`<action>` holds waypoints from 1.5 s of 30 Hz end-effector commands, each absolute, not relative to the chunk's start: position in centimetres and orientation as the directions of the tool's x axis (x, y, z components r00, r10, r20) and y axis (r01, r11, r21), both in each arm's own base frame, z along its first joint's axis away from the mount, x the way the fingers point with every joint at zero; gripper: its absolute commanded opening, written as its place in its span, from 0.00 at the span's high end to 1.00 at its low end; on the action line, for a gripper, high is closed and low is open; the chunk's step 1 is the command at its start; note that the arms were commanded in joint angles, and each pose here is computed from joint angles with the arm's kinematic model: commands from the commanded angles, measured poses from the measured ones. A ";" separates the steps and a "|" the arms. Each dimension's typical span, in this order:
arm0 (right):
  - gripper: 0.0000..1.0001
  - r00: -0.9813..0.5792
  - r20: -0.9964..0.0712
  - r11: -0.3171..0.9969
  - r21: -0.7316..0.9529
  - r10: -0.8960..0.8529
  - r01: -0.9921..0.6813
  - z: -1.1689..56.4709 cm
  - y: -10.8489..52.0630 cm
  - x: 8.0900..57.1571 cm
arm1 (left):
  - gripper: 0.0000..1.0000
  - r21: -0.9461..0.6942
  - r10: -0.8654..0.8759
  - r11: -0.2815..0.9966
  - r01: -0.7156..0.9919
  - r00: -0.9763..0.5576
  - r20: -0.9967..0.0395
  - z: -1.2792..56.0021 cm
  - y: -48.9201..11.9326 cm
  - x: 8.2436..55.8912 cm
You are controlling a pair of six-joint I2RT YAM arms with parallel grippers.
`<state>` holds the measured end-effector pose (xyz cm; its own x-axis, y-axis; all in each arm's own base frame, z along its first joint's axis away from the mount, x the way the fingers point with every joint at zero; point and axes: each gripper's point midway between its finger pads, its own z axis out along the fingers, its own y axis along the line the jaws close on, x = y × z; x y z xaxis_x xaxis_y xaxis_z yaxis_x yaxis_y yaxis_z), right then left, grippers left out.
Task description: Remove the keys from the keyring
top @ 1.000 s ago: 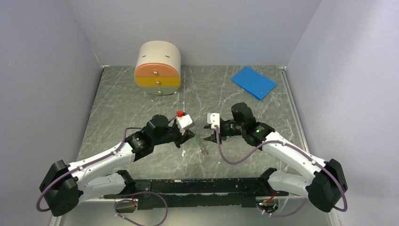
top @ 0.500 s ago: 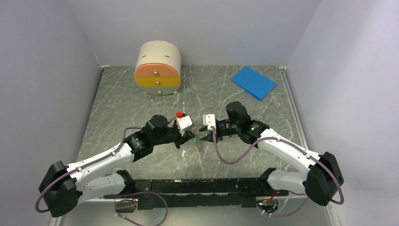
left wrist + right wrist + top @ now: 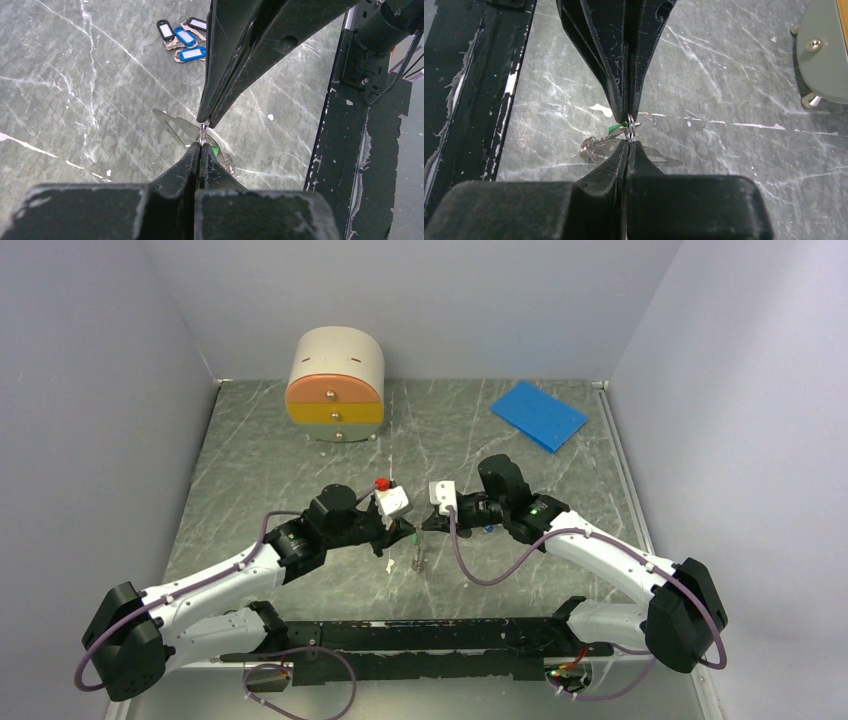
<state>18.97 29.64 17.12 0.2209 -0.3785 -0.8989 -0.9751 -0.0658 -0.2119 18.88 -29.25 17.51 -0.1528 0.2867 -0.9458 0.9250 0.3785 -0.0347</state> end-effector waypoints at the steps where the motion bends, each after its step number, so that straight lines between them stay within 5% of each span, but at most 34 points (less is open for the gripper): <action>1: 1.00 0.243 -0.922 -0.037 -0.243 -0.301 -0.969 20.4 30.7 19.5 | 0.97 -0.033 0.232 0.391 0.920 -0.134 -0.963 19.0 -29.6 19.2; 6: 1.00 0.085 -0.953 0.112 -0.123 -0.292 -0.986 21.1 30.6 20.6 | 0.97 -0.024 0.225 0.395 0.918 -0.122 -0.967 19.2 -29.4 19.1; 14: 1.00 0.084 -0.987 0.218 -0.112 -0.135 -0.969 23.1 29.9 20.4 | 0.98 -0.023 0.193 0.463 0.886 -0.126 -0.973 19.1 -28.3 19.7; 22: 1.00 0.038 -0.999 0.173 -0.042 -0.024 -0.984 24.5 30.2 18.9 | 0.98 -0.082 0.149 0.464 0.882 -0.169 -0.974 18.3 -28.4 19.1; 35: 1.00 0.069 -0.965 0.375 0.032 0.253 -0.926 28.1 27.3 19.7 | 0.97 -0.262 0.022 0.481 0.836 -0.311 -0.950 17.3 -28.7 18.6; 45: 1.00 0.037 -0.986 0.317 0.016 0.160 -0.948 25.2 27.6 18.6 | 0.97 -0.314 0.019 0.493 0.811 -0.371 -0.929 16.3 -29.4 19.0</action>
